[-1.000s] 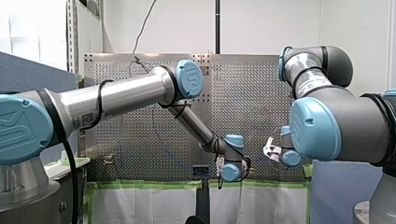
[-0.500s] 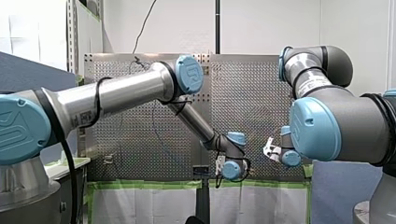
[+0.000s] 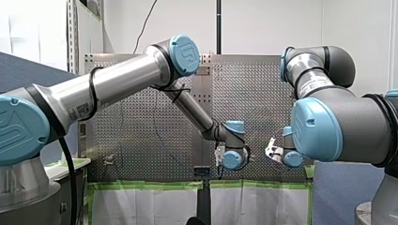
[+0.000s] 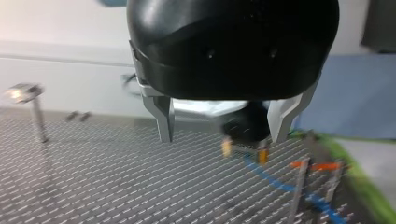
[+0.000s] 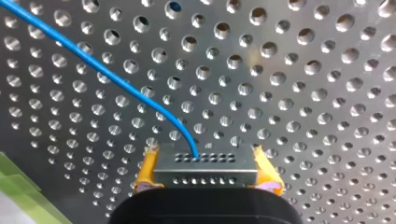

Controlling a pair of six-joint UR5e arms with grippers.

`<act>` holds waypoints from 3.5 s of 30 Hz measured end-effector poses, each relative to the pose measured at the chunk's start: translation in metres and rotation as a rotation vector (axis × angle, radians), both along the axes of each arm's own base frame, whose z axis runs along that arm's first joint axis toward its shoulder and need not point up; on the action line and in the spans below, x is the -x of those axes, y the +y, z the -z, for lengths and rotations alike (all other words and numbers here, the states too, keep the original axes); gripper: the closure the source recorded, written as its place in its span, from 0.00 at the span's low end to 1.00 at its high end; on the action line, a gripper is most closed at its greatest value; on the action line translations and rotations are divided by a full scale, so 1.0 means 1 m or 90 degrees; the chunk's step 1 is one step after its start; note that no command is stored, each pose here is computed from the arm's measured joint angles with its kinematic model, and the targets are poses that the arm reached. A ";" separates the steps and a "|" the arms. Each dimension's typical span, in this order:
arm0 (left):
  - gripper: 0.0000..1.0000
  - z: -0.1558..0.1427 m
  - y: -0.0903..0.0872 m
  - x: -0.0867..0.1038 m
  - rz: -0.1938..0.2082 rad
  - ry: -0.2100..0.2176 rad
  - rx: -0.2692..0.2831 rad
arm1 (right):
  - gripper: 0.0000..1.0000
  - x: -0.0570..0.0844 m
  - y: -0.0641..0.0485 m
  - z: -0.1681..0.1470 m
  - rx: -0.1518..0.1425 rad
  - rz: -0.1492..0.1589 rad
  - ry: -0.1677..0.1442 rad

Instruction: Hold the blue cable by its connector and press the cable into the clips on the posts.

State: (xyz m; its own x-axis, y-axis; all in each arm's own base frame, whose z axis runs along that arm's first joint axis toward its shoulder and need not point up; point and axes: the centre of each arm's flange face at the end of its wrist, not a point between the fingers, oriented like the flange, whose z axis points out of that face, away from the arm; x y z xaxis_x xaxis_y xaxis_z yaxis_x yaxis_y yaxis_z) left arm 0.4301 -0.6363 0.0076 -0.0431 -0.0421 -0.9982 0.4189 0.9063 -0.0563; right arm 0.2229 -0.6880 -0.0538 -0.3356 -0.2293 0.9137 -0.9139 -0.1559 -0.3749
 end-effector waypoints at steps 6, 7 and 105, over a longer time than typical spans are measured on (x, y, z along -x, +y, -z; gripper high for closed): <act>0.00 -0.021 0.011 0.002 -0.019 -0.001 0.027 | 1.00 -0.001 0.001 0.000 -0.002 -0.001 -0.001; 0.00 -0.024 0.013 0.004 -0.019 0.002 0.024 | 1.00 -0.001 0.001 0.000 -0.002 -0.001 -0.001; 0.00 -0.205 0.220 0.121 -0.050 -0.098 0.254 | 1.00 0.000 0.009 -0.014 -0.019 0.001 0.055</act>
